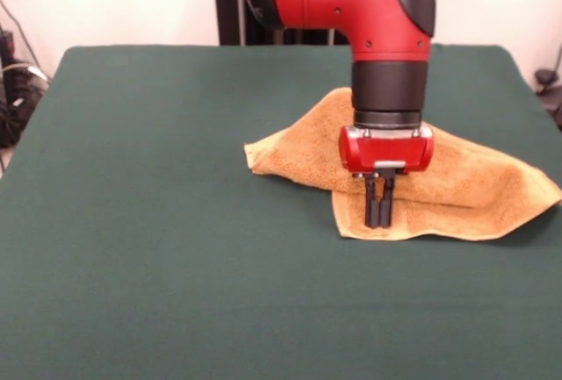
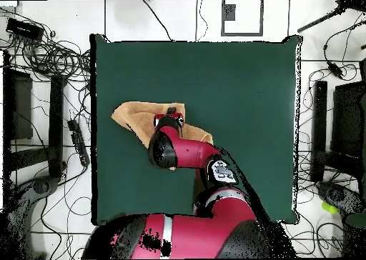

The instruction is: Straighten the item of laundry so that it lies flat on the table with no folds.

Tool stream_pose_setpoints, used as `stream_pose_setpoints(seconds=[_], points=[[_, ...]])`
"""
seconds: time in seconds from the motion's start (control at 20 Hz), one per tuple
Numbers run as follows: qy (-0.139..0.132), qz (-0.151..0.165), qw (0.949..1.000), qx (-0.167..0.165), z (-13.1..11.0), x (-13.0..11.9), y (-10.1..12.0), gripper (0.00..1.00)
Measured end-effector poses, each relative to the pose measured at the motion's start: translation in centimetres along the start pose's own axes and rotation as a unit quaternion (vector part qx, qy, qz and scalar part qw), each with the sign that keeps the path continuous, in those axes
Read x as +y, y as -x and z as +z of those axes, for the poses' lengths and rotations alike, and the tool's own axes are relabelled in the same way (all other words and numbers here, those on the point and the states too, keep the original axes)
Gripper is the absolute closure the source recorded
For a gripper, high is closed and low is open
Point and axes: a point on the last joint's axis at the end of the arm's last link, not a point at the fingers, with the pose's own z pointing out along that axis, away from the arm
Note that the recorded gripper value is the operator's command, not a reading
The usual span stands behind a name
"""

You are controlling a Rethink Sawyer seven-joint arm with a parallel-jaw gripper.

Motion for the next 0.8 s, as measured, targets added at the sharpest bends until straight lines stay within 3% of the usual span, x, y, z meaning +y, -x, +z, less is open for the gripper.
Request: stream_pose_setpoints(seconds=[0.25,0.55,0.8], points=[[-0.009,-0.016,0.9998,0.004,0.1,0.1,0.2,1.0],[-0.037,-0.067,0.9969,0.017,0.2,0.8,0.6,1.0],[-0.067,-0.116,0.9908,0.023,0.5,0.0,1.1,1.0]])
